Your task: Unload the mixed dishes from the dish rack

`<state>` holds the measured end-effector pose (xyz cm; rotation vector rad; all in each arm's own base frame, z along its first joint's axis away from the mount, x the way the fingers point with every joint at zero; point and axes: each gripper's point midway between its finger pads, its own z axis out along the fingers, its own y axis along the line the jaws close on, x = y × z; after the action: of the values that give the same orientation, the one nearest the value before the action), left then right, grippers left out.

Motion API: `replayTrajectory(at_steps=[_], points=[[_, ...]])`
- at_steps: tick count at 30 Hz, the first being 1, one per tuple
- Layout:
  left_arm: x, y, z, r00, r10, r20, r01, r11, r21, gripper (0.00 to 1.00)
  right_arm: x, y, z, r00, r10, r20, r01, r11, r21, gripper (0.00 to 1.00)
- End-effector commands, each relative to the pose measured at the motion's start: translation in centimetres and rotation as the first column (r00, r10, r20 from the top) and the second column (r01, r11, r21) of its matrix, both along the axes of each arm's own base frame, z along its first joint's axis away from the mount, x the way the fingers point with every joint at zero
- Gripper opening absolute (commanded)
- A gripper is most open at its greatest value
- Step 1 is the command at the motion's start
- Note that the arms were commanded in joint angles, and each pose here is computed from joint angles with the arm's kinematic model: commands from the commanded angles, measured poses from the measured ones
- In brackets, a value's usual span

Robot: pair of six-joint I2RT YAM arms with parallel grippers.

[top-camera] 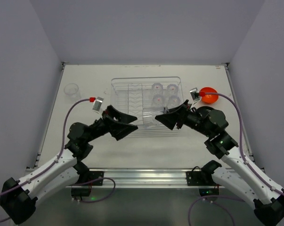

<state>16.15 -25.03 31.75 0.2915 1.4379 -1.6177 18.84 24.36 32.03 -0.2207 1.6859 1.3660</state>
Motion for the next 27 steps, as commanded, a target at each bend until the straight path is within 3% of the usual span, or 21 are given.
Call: replayTrajectory(at_steps=[1,7,10,12,14,17,19,20,21,22,23,24,25,26,27], points=[[-1.0,-2.1,3.0,0.999,-0.033,0.025,0.036,0.99,-0.135,1.0,-1.6,0.9,3.8,0.983,0.094,0.158,-0.115,0.985,0.131,0.24],[-3.3,-5.4,5.0,0.986,-0.143,0.08,0.155,0.974,-0.164,0.91,-2.0,1.3,3.4,0.976,0.132,0.172,-0.158,0.977,0.143,0.23],[-3.7,-6.2,5.1,0.983,-0.154,0.099,0.168,0.973,-0.161,0.66,-2.7,1.4,3.5,0.965,0.162,0.205,-0.194,0.97,0.148,0.23],[-3.9,-6.4,5.0,0.982,-0.158,0.106,0.174,0.972,-0.161,0.29,-3.3,1.4,3.4,0.958,0.19,0.217,-0.225,0.962,0.152,0.23],[-4.1,-6.5,4.8,0.981,-0.161,0.104,0.177,0.971,-0.162,0.01,-3.7,1.1,3.6,0.956,0.188,0.224,-0.227,0.961,0.16,0.23],[-4.6,-6.4,4.7,0.98,-0.163,0.112,0.18,0.97,-0.162,0.0,-4.3,0.6,3.7,0.955,0.178,0.236,-0.22,0.961,0.169,0.24],[-4.6,-6.1,4.7,0.982,-0.14,0.125,0.159,0.975,-0.155,0.0,-4.3,0.4,3.4,0.958,0.166,0.235,-0.208,0.964,0.165,0.31],[-4.3,-6.0,4.6,0.985,-0.121,0.126,0.138,0.982,-0.131,0.0,-4.2,0.3,3.4,0.96,0.155,0.233,-0.196,0.967,0.162,0.46],[-3.0,-5.9,3.2,0.996,-0.056,0.073,0.06,0.997,-0.053,0.0,-4.0,0.1,2.8,0.97,0.139,0.197,-0.169,0.975,0.141,0.93],[-2.3,-5.7,2.8,0.998,-0.011,0.068,0.011,1.0,-0.002,0.0,-2.2,-0.7,2.6,0.98,0.031,0.196,-0.054,0.992,0.117,0.99],[-0.5,-4.9,4.2,0.988,0.106,0.11,-0.11,0.993,0.034,0.0,-0.8,-1.6,2.1,0.984,-0.062,0.166,0.05,0.996,0.079,0.99],[0.8,-4.3,1.1,0.983,0.172,0.062,-0.181,0.963,0.2,0.0,0.0,-3.0,0.5,0.985,-0.151,0.078,0.152,0.988,-0.007,0.99],[1.4,-3.2,1.8,0.97,0.226,0.093,-0.241,0.943,0.23,0.0,1.1,-4.3,-0.5,0.968,-0.246,0.055,0.249,0.966,-0.064,0.99],[2.9,-1.8,2.0,0.936,0.315,0.155,-0.348,0.894,0.283,0.0,3.5,-7.5,-1.4,0.89,-0.455,0.036,0.456,0.883,-0.115,0.99],[3.8,-0.2,1.6,0.917,0.37,0.149,-0.398,0.829,0.392,0.0,3.9,-9.3,-2.5,0.846,-0.532,0.026,0.527,0.83,-0.182,0.99]])
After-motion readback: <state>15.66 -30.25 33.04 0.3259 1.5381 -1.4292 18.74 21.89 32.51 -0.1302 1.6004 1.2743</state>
